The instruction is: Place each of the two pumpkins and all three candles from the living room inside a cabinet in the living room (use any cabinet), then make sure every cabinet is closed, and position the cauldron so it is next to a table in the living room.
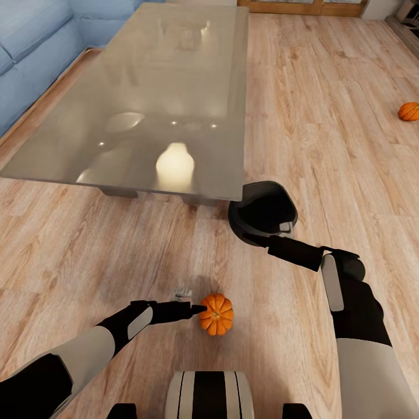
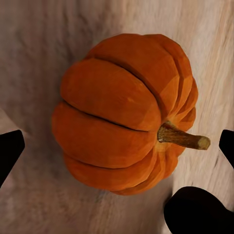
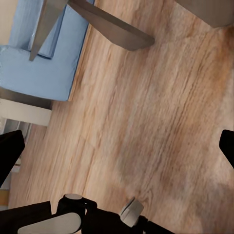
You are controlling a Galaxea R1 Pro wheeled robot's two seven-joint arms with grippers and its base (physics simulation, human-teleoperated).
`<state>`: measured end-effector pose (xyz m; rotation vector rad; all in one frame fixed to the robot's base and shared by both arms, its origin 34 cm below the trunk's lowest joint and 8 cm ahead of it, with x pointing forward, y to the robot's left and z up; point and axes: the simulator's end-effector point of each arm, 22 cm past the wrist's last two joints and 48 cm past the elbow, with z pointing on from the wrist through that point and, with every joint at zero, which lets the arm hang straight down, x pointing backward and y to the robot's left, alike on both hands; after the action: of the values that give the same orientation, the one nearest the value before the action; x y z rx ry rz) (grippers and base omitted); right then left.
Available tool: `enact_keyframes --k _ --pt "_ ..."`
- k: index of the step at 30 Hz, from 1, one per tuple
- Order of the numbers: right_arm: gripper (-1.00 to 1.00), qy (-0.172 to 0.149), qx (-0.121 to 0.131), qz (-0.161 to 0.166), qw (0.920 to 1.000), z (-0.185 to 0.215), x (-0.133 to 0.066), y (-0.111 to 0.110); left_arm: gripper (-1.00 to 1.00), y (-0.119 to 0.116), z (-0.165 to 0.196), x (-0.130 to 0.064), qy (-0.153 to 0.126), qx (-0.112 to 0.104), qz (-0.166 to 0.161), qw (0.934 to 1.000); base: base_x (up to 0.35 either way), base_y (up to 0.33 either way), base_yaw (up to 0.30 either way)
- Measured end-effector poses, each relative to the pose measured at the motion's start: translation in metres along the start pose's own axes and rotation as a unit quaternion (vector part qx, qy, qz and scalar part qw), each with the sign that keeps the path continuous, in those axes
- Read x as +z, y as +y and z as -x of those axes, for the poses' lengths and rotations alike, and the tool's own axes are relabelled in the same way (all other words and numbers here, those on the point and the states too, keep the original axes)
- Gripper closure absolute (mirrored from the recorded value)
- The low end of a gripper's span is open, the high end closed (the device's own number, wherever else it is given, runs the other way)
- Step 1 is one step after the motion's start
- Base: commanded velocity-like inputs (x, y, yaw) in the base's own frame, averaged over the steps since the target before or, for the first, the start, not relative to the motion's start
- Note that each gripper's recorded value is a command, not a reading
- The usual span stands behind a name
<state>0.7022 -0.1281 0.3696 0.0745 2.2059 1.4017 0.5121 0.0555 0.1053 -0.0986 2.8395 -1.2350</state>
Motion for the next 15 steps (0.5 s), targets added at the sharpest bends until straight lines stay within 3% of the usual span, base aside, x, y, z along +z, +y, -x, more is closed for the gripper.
enact_keyframes --k 15 --pt "-1.0 0.0 0.0 -0.002 1.0 0.0003 -0.0013 -0.0013 -1.0 0.0091 -0.0035 -0.0006 0.001 -0.005 0.015 0.9999 0.0 0.0 0.0"
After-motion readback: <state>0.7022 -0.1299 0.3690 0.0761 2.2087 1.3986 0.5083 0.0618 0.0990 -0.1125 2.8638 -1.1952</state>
